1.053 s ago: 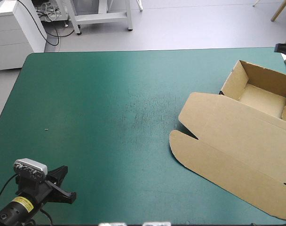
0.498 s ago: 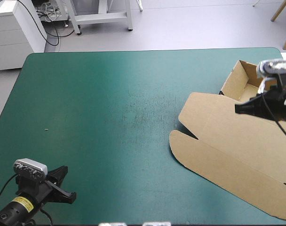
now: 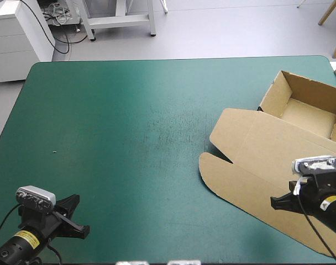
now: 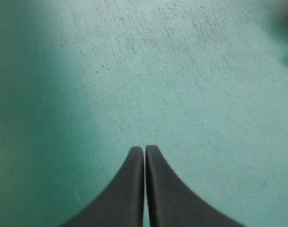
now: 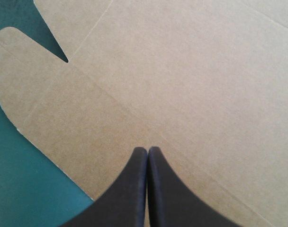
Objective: Fold the box
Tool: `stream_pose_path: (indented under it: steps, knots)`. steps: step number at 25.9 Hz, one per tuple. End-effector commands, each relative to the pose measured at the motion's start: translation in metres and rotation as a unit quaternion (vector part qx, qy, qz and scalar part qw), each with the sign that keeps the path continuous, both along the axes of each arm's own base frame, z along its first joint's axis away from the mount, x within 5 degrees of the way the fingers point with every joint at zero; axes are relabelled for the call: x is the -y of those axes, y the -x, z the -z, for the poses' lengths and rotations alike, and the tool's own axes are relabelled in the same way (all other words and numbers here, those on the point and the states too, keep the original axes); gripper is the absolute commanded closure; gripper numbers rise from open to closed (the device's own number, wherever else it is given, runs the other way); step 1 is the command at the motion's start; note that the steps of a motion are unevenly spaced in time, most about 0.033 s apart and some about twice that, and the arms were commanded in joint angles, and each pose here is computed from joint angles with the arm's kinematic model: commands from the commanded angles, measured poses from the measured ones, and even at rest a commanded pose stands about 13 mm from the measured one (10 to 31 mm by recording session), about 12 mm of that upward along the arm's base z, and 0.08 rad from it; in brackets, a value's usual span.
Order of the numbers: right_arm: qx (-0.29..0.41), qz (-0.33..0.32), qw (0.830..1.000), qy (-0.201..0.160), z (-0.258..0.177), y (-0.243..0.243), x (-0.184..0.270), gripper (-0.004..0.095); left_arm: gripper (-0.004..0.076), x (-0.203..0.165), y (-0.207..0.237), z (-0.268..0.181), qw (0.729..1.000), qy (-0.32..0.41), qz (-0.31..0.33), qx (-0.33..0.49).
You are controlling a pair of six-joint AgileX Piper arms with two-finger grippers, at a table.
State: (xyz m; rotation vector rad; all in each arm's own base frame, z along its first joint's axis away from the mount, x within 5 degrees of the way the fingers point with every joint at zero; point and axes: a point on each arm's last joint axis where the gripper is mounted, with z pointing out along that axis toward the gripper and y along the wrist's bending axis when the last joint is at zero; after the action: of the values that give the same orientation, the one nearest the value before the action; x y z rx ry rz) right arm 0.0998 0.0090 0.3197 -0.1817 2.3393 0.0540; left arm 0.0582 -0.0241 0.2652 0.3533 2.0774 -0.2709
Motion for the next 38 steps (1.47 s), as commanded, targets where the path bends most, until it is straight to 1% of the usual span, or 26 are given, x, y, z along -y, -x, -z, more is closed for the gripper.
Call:
stream_pose_path:
  steps: [1,4,6,38]
  knots:
    - [0.096,0.005,0.995,-0.002,0.008,0.005,0.001,0.0929,0.0731,0.002,-0.003,-0.013,0.999,0.027,0.002,0.039]
    - [0.125,0.010,0.992,-0.003,0.031,0.015,0.001,0.0929,0.0731,0.002,-0.003,-0.013,0.999,0.025,0.003,0.039]
    - [0.127,0.011,0.992,-0.003,0.041,0.018,0.002,0.0929,0.0731,0.002,-0.003,-0.013,0.999,0.025,0.003,0.039]
    - [0.136,0.014,0.991,0.000,0.041,0.017,0.002,0.0929,0.0731,0.003,-0.003,-0.013,0.999,0.026,0.003,0.039]
